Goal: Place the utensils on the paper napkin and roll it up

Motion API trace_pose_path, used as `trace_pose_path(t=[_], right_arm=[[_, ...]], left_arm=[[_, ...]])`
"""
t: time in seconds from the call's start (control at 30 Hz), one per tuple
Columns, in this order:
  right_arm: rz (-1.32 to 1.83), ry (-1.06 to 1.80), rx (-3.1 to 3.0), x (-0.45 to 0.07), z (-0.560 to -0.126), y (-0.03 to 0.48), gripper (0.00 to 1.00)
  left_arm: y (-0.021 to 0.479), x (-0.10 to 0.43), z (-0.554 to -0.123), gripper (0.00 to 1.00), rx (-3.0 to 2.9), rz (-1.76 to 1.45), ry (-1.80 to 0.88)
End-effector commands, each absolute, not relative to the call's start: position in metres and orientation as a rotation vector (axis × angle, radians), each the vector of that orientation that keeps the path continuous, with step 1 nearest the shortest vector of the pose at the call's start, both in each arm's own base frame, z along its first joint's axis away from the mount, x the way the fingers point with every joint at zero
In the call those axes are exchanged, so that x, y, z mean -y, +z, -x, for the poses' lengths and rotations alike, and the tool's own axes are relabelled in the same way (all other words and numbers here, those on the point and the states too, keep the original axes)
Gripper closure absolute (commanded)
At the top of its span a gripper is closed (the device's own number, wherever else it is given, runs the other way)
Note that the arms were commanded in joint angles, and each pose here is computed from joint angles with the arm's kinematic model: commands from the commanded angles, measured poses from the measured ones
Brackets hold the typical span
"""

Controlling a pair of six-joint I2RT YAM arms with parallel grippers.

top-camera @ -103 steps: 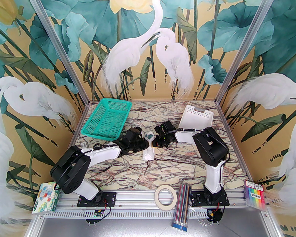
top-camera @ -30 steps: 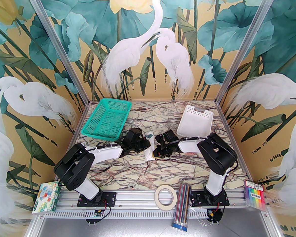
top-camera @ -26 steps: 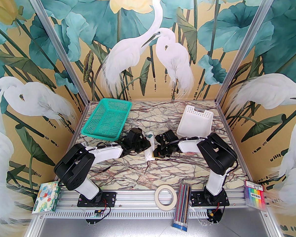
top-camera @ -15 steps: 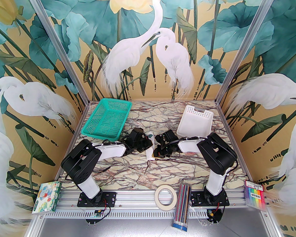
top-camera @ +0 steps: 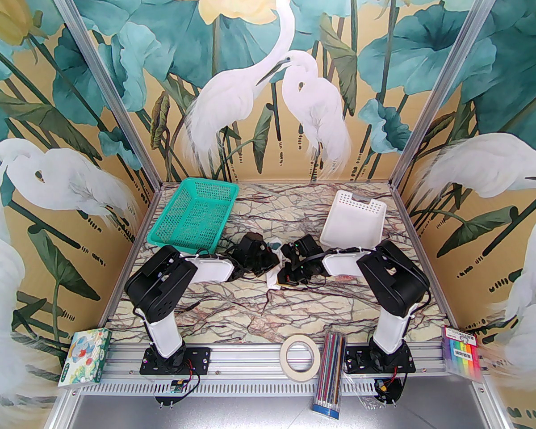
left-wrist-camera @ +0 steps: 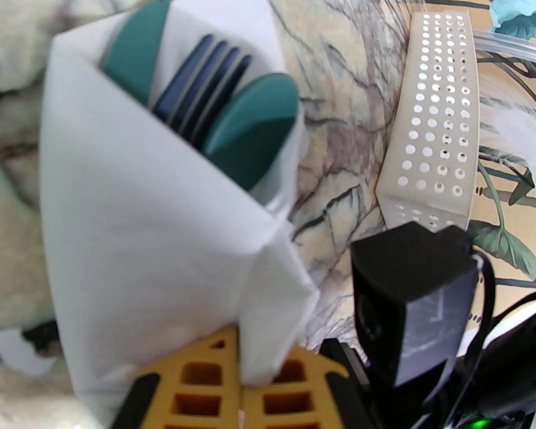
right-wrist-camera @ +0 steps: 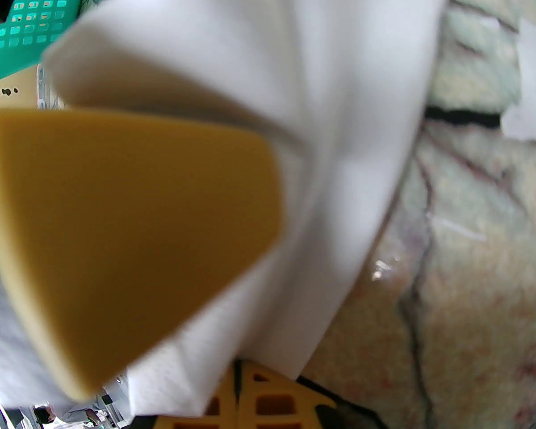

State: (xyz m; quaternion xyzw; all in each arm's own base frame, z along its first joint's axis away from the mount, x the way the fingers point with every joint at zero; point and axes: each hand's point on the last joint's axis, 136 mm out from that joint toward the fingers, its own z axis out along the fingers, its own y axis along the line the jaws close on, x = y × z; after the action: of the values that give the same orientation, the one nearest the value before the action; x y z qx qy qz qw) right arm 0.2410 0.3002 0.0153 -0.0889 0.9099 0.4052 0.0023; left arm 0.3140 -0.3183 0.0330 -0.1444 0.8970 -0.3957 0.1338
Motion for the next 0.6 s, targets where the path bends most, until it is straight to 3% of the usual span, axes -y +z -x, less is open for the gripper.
trace_pose_path(t=[0.0, 0.2, 0.57], right_arm=[[0.280, 1.183, -2.875, -0.293, -0.241, 0.014, 0.94], [0.256, 1.205, -2.795, -0.284, -0.253, 0.043, 0.86], [0.091, 1.347, -2.696, -0.270, -0.266, 0.066, 0.55]], left_arm=[[0.031, 0.327, -0.311, 0.93, -2.607, 0.410, -1.190], [0.019, 0.319, -0.305, 0.93, -2.617, 0.446, -1.162], [0.020, 0.320, -0.304, 0.93, -2.613, 0.442, -1.177]])
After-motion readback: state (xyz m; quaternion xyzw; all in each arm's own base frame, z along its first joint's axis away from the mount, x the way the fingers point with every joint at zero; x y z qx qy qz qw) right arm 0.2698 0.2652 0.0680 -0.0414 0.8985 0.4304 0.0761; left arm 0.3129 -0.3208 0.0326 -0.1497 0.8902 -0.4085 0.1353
